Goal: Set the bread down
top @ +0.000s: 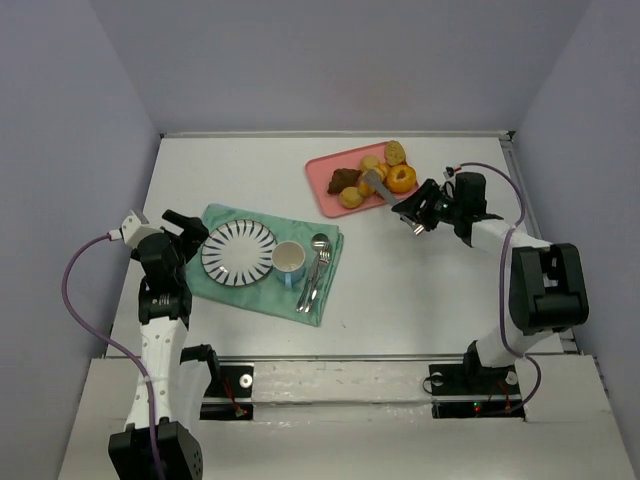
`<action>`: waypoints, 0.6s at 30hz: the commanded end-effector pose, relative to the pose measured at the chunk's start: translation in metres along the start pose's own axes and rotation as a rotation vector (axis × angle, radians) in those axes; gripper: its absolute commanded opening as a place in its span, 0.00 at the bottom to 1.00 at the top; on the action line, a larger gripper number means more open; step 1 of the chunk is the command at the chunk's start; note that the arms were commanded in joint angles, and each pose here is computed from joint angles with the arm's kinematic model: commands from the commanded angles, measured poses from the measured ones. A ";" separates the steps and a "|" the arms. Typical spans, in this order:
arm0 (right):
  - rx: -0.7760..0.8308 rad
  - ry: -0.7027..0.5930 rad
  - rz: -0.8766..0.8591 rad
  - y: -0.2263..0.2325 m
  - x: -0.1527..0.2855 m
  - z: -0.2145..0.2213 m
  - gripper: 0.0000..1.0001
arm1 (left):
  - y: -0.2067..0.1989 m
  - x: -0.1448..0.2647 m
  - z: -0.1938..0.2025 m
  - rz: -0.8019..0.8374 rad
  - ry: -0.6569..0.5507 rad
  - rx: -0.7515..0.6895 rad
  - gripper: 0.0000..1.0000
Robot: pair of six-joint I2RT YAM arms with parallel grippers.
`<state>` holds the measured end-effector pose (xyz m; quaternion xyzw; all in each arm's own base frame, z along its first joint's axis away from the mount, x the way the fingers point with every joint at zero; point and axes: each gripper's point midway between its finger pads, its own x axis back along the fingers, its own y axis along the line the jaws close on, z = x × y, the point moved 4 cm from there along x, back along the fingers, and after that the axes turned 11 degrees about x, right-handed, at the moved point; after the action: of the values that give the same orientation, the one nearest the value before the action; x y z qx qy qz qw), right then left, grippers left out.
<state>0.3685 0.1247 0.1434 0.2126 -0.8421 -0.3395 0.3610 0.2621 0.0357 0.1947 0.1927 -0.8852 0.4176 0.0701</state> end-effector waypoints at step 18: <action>0.424 -0.208 -0.146 0.112 0.029 -0.034 0.19 | -0.008 0.003 -0.007 0.045 -0.035 -0.004 0.99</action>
<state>0.3698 0.1403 0.1826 0.2470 -0.8621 -0.3191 0.3065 0.2611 0.0357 0.1981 0.1902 -0.8862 0.4178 0.0631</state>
